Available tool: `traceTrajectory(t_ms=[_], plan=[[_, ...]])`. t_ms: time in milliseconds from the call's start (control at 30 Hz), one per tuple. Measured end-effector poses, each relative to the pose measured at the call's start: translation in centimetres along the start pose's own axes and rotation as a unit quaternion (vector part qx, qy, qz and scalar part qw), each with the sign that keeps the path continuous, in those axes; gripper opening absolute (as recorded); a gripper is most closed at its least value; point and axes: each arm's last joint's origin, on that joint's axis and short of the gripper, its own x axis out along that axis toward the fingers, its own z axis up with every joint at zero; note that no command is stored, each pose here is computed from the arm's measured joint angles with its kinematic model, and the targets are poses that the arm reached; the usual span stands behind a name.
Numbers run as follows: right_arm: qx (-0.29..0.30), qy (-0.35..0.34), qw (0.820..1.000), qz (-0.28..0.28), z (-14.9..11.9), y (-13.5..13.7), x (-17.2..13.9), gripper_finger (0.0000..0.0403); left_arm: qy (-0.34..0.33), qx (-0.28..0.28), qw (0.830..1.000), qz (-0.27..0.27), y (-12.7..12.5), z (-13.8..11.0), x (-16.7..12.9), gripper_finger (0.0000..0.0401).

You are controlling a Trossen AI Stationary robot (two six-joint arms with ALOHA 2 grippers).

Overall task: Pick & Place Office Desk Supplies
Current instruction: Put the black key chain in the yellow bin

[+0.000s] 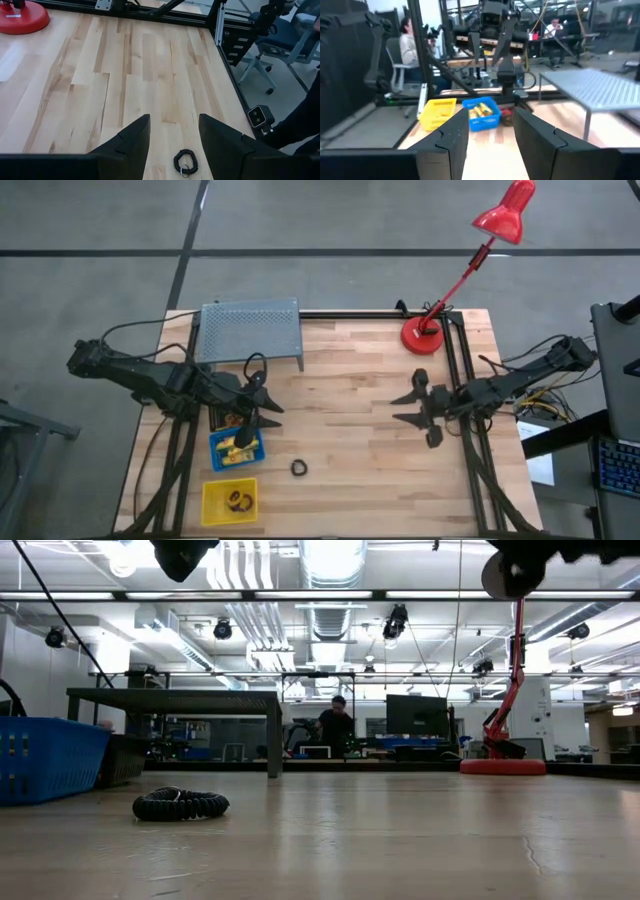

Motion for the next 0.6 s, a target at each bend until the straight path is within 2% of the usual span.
traceTrajectory(t_ms=[133,300,433,600], plan=[[0.052,0.002,0.998,0.026,-2.5,-0.8,-2.0,0.0139,0.001,0.0,1.0,0.0,0.0,0.0,0.0,0.0174],[0.078,0.006,0.997,0.026,-5.4,-1.6,-3.4,0.0131,0.001,0.0,1.0,0.0,0.0,0.0,0.0,0.0174],[0.111,-0.002,0.993,0.024,-6.3,-1.9,-4.0,0.0125,0.001,0.0,1.0,0.0,0.0,0.0,0.0,0.0174],[0.118,-0.022,0.992,0.027,-6.1,-1.9,-4.3,0.0119,0.001,0.0,1.0,0.0,0.0,0.0,0.0,0.0174]])
